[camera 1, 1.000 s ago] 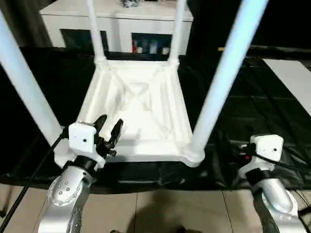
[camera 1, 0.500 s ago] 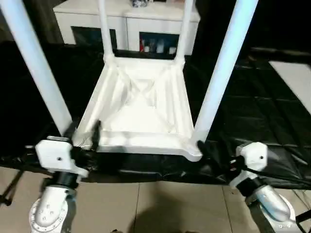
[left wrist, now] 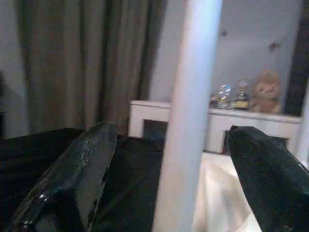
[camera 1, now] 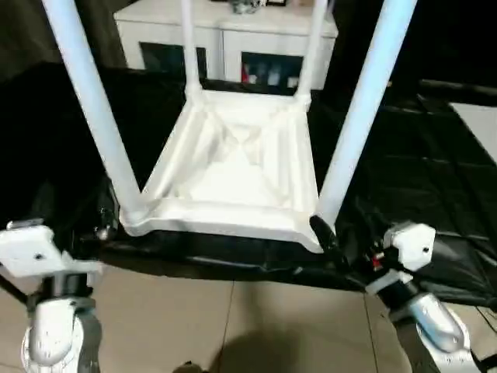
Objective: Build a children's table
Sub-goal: Flip table
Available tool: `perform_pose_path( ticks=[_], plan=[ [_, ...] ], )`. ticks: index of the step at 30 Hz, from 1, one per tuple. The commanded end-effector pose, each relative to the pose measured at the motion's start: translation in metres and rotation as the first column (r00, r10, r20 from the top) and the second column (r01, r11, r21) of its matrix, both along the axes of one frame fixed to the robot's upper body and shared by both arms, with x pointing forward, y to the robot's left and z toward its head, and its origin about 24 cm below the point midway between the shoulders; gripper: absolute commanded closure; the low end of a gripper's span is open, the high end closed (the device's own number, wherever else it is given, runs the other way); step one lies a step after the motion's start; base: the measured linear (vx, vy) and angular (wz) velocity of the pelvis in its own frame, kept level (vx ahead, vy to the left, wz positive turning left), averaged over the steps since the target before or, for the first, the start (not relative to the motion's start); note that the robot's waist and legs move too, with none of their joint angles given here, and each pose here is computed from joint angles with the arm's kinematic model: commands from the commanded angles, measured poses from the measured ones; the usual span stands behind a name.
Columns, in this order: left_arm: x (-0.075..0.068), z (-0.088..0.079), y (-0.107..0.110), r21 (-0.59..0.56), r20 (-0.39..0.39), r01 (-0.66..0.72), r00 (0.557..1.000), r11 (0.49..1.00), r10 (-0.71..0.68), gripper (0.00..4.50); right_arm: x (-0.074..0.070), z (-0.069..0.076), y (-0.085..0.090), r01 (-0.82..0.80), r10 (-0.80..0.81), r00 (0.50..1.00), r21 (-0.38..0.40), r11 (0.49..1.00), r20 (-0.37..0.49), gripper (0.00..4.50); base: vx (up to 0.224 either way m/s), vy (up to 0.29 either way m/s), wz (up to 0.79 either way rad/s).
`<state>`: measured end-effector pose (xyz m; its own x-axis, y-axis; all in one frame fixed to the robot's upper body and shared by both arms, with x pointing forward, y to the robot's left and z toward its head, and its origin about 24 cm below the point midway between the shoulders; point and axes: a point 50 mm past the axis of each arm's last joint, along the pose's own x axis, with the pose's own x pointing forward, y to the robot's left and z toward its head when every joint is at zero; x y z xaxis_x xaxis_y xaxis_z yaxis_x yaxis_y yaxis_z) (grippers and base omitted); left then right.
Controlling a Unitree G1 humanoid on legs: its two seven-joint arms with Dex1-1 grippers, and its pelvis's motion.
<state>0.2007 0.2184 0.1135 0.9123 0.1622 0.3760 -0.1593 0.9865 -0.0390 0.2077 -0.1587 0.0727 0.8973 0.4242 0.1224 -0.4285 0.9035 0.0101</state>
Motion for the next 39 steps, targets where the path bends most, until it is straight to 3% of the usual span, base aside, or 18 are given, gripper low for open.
perform_pose_path(
  ticks=[1, 4, 7, 11, 14, 19, 25, 26, 39],
  plan=[
    [0.008, 0.002, 0.002, -0.003, -0.015, 0.037, 0.999, 0.999, -0.037, 0.05, -0.001, 0.008, 0.005, -0.051, 0.05, 0.998, 0.025, 0.998, 0.027, 0.0, 0.0, 0.0, 0.0],
    [0.025, 0.008, 0.008, 0.011, -0.037, 0.122, 0.992, 0.992, -0.122, 0.02, -0.005, 0.007, 0.013, -0.138, 0.137, 0.99, 0.024, 0.99, 0.02, 0.0, 0.0, 0.0, 0.0],
    [0.032, 0.007, 0.012, 0.021, -0.065, 0.144, 0.988, 0.989, -0.142, 0.02, -0.005, 0.007, 0.015, -0.135, 0.134, 0.991, 0.021, 0.991, 0.021, 0.0, 0.0, 0.0, 0.0],
    [0.044, 0.006, 0.025, 0.045, -0.129, 0.114, 0.986, 0.992, -0.108, 0.02, -0.003, 0.008, 0.018, -0.125, 0.124, 0.992, 0.025, 0.992, 0.027, 0.0, 0.0, 0.0, 0.0],
    [0.056, 0.002, 0.035, -0.005, -0.177, 0.082, 0.981, 0.997, -0.081, 0.02, -0.002, 0.007, 0.022, -0.144, 0.144, 0.989, 0.003, 0.99, 0.018, 0.0, 0.0, 0.0, 0.0],
    [0.064, 0.006, 0.035, -0.024, -0.167, 0.115, 0.979, 0.993, -0.117, 0.02, -0.002, 0.006, 0.025, -0.179, 0.179, 0.984, -0.011, 0.984, -0.002, 0.0, 0.023, -0.007, 0.0],
    [0.071, 0.014, 0.031, -0.05, -0.154, 0.159, 0.974, 0.986, -0.165, 0.02, 0.0, 0.004, 0.029, -0.19, 0.19, 0.982, -0.027, 0.981, -0.017, 0.0, 0.029, -0.008, -0.01],
    [0.071, 0.014, 0.031, -0.055, -0.153, 0.161, 0.974, 0.985, -0.167, 0.31, 0.0, 0.004, 0.029, -0.189, 0.189, 0.982, -0.028, 0.981, -0.017, 0.0, 0.0, 0.0, 0.0],
    [0.067, 0.011, 0.021, -0.152, -0.152, 0.134, 0.976, 0.979, -0.157, 1.26, 0.0, 0.002, 0.03, -0.209, 0.207, 0.978, -0.037, 0.977, -0.036, 0.0, 0.0, 0.0, 0.0]
  ],
)
